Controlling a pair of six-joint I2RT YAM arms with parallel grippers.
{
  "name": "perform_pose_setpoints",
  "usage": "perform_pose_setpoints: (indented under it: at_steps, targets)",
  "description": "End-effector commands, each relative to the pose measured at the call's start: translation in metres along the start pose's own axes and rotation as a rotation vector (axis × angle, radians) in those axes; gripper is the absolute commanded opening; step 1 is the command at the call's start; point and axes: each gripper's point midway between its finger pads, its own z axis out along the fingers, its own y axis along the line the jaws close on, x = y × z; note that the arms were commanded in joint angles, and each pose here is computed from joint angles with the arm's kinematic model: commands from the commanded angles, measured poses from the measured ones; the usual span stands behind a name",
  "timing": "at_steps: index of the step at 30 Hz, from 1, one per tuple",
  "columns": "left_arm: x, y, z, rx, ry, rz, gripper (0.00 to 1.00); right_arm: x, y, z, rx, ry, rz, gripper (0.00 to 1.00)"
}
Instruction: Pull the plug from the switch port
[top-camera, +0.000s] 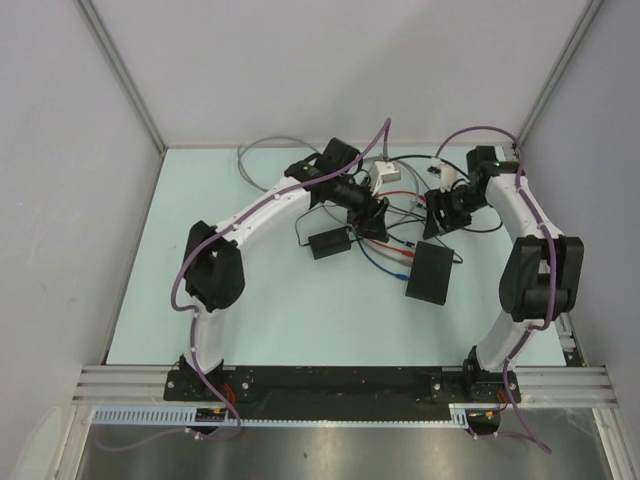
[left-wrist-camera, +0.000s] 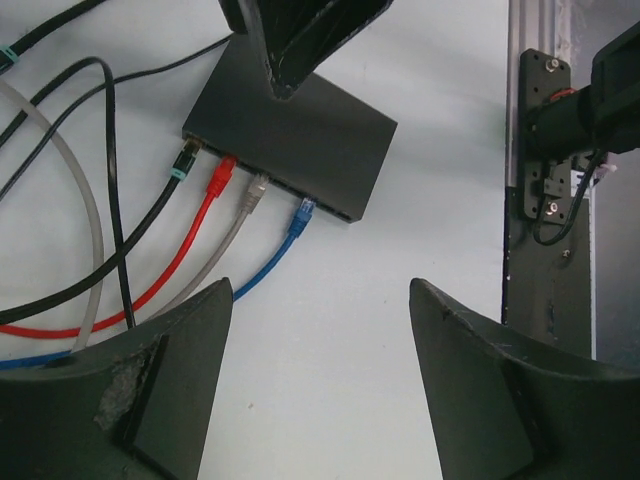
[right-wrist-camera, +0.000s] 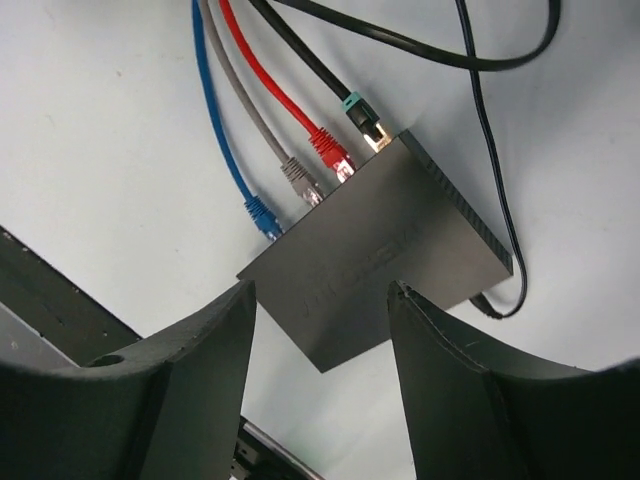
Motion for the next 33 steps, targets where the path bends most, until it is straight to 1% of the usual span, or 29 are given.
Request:
perform_pose_setpoints:
  at_steps: [1,3,4,5,7,9,10,13,15,18,19,21,22,23,25,26,27,28,29,30,32,33]
  targets:
    - [-0.008,-0.003,-0.009,-0.01,-0.051,0.017,0.77,-0.011,-0.008,0.029,0.096,0.047,-0.022,0.63]
    - [-0.002,0.001,-0.004,-0.008,-0.043,0.001,0.77,0.0,-0.019,0.041,0.171,0.12,-0.013,0.66]
    - [-0.001,0.002,-0.003,-0.008,-0.043,-0.005,0.76,0.008,-0.019,0.055,0.158,0.174,0.0,0.66]
    - [-0.001,0.001,-0.004,-0.007,-0.044,-0.015,0.77,0.004,-0.012,0.06,0.126,0.178,0.007,0.66]
    - [-0.003,0.001,-0.008,-0.015,-0.051,-0.015,0.76,0.014,0.005,0.075,0.015,0.256,0.028,0.65]
    - [-0.008,0.001,-0.017,-0.038,-0.063,-0.001,0.76,0.019,0.015,0.079,-0.01,0.31,0.01,0.62]
    - [-0.008,0.006,-0.023,-0.058,-0.067,0.003,0.76,0.021,0.024,0.081,-0.019,0.325,-0.047,0.62]
    - [-0.008,0.027,-0.04,-0.129,-0.08,-0.022,0.76,0.032,0.032,0.083,-0.01,0.333,-0.14,0.63]
    - [-0.009,0.044,-0.052,-0.175,-0.104,-0.048,0.75,0.045,0.035,0.088,0.032,0.392,-0.183,0.63]
    - [-0.012,0.056,-0.066,-0.232,-0.122,-0.061,0.75,0.054,0.04,0.093,0.041,0.44,-0.156,0.63]
    - [-0.014,0.057,-0.069,-0.241,-0.124,-0.046,0.75,0.055,0.04,0.093,0.039,0.447,-0.145,0.63]
    - [-0.012,0.058,-0.073,-0.261,-0.118,-0.035,0.75,0.066,0.037,0.092,0.071,0.507,-0.119,0.63]
    - [-0.01,0.057,-0.076,-0.266,-0.11,-0.027,0.75,0.07,0.039,0.09,0.059,0.522,-0.114,0.62]
    - [-0.009,0.056,-0.076,-0.264,-0.104,-0.027,0.75,0.071,0.046,0.083,0.016,0.518,-0.127,0.6]
    - [-0.005,0.055,-0.079,-0.265,-0.092,-0.027,0.75,0.066,0.065,0.07,-0.089,0.443,-0.158,0.59]
    - [0.0,0.053,-0.078,-0.263,-0.086,-0.037,0.75,0.056,0.081,0.067,-0.177,0.355,-0.185,0.6]
    - [0.001,0.052,-0.079,-0.261,-0.088,-0.039,0.75,0.043,0.09,0.049,-0.195,0.258,-0.289,0.61]
    - [-0.002,0.048,-0.083,-0.262,-0.102,-0.032,0.75,0.044,0.107,0.044,-0.281,0.211,-0.333,0.61]
    - [0.002,0.047,-0.083,-0.26,-0.098,-0.04,0.75,0.045,0.118,0.035,-0.328,0.186,-0.377,0.62]
    - [0.002,0.045,-0.085,-0.257,-0.103,-0.043,0.75,0.043,0.126,0.024,-0.365,0.135,-0.48,0.63]
    - [0.003,0.041,-0.089,-0.257,-0.106,-0.044,0.76,0.055,0.144,0.014,-0.472,0.127,-0.527,0.64]
    - [0.004,0.04,-0.09,-0.258,-0.107,-0.045,0.76,0.059,0.147,0.013,-0.499,0.124,-0.587,0.64]
